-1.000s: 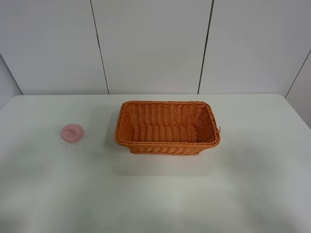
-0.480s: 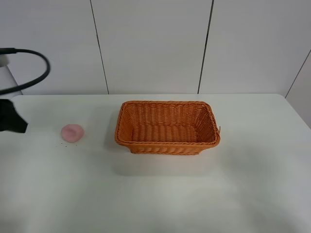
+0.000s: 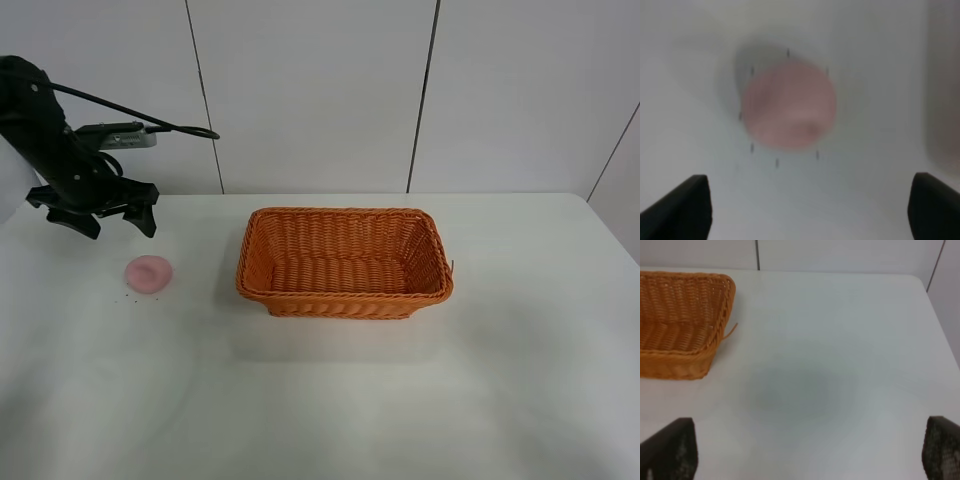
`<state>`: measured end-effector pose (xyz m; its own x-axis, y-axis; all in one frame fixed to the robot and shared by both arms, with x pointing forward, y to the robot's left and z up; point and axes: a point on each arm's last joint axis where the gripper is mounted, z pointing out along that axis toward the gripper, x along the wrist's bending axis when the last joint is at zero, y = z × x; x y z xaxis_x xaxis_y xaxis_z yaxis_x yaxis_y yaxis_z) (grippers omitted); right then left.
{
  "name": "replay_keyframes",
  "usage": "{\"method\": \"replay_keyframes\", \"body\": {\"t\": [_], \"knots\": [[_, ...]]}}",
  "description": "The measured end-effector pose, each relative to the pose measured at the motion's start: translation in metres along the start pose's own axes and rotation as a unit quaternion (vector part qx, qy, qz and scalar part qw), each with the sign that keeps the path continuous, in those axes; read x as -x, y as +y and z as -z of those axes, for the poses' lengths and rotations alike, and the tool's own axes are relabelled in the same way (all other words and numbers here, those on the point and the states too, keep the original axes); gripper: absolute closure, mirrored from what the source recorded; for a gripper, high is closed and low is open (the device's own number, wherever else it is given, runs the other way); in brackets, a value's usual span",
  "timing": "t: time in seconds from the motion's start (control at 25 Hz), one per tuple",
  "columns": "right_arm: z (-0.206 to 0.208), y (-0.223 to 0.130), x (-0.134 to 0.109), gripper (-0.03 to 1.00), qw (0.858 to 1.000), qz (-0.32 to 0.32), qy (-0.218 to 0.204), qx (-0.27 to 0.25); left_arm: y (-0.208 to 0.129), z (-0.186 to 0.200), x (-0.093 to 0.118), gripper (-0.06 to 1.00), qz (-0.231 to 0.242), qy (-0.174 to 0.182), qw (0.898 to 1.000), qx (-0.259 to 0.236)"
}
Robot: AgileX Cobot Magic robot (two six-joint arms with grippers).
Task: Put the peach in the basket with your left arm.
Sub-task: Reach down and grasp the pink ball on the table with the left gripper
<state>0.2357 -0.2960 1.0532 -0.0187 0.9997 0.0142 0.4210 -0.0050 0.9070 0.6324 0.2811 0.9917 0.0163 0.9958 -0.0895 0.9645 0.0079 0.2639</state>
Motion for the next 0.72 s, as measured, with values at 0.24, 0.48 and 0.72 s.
{"method": "replay_keyframes", "body": {"t": [0.24, 0.48, 0.72], "knots": [[0.0, 0.0, 0.0, 0.27, 1.0, 0.0, 0.0, 0.0, 0.025, -0.058, -0.004, 0.13, 0.002, 0.001, 1.0, -0.025], [0.0, 0.0, 0.0, 0.27, 1.0, 0.0, 0.0, 0.0, 0.022, -0.1, -0.008, 0.13, 0.005, 0.004, 0.998, -0.058], [0.0, 0.0, 0.0, 0.27, 1.0, 0.0, 0.0, 0.0, 0.02, -0.108, -0.009, 0.13, 0.002, 0.008, 0.998, -0.067]]}}
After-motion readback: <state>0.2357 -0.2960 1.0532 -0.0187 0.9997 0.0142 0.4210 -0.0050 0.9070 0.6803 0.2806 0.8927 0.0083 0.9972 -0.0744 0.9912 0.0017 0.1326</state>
